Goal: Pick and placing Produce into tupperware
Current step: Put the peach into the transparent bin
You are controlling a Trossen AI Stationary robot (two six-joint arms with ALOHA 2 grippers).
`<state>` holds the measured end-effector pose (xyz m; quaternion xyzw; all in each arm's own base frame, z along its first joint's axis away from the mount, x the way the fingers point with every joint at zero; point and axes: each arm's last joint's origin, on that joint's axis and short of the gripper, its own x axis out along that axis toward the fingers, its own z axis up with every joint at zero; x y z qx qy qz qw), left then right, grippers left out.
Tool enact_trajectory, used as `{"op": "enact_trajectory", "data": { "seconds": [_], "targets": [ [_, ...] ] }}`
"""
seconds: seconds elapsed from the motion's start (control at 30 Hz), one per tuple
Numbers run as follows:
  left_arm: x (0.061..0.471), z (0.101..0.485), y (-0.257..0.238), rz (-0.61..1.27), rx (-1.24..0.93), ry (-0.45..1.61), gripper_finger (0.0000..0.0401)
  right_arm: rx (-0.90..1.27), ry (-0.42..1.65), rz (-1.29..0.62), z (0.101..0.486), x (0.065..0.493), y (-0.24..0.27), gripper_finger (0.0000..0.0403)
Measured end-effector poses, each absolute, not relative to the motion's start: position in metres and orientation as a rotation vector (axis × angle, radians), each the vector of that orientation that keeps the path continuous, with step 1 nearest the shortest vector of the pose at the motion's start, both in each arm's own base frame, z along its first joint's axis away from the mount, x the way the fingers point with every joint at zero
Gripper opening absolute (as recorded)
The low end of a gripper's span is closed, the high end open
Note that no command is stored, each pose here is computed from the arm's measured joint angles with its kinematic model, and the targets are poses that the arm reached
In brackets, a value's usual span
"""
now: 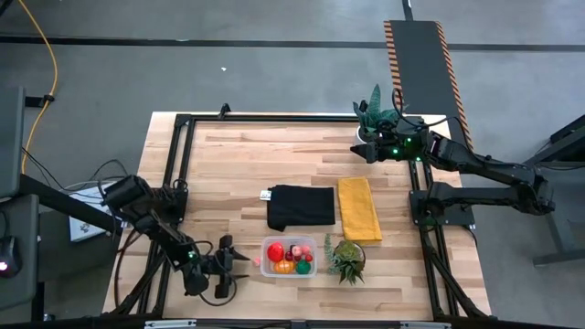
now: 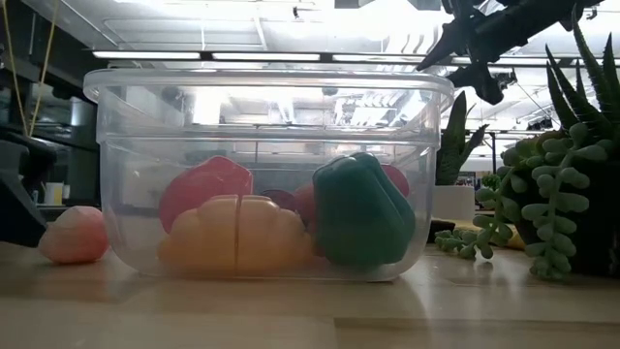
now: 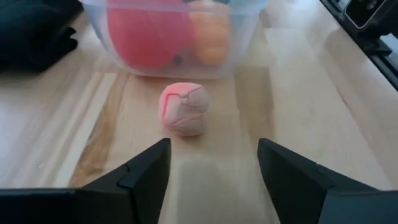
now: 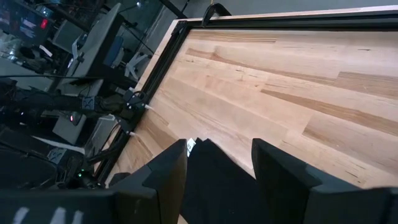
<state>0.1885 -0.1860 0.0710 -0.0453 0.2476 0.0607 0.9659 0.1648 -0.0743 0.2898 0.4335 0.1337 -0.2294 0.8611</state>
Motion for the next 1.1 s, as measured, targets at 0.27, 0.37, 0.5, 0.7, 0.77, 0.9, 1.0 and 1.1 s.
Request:
{"op": "enact_trajectory", "data": {
  "seconds": [0.27, 0.37, 0.5, 0.7, 0.77, 0.9, 1.0, 1.1],
  "targets": [
    [0.199, 0.065, -0.186, 0.17, -0.092, 0.501, 0.0271, 0.91, 0.281, -0.482, 0.29, 0.165, -0.074, 0.0171],
    [0.201, 0.065, -0.183, 0.183, -0.095, 0.501, 0.0275, 0.91, 0.281, -0.482, 0.29, 0.165, -0.074, 0.0171],
    [0.204, 0.065, -0.18, 0.196, -0.098, 0.5, 0.027, 0.911, 0.284, -0.483, 0.29, 0.165, -0.074, 0.0171],
    [0.205, 0.065, -0.179, 0.204, -0.096, 0.498, 0.0255, 0.909, 0.287, -0.483, 0.289, 0.165, -0.074, 0.0171],
    [0.205, 0.065, -0.179, 0.204, -0.096, 0.498, 0.025, 0.908, 0.287, -0.483, 0.289, 0.165, -0.074, 0.0171],
    [0.205, 0.065, -0.179, 0.21, -0.098, 0.491, 0.0242, 0.905, 0.288, -0.483, 0.289, 0.165, -0.074, 0.0171],
    [0.205, 0.066, -0.179, 0.219, -0.1, 0.478, 0.0239, 0.905, 0.288, -0.483, 0.289, 0.165, -0.074, 0.0171],
    [0.206, 0.067, -0.179, 0.23, -0.102, 0.464, 0.0239, 0.905, 0.288, -0.483, 0.289, 0.165, -0.074, 0.0171]
  ]
}}
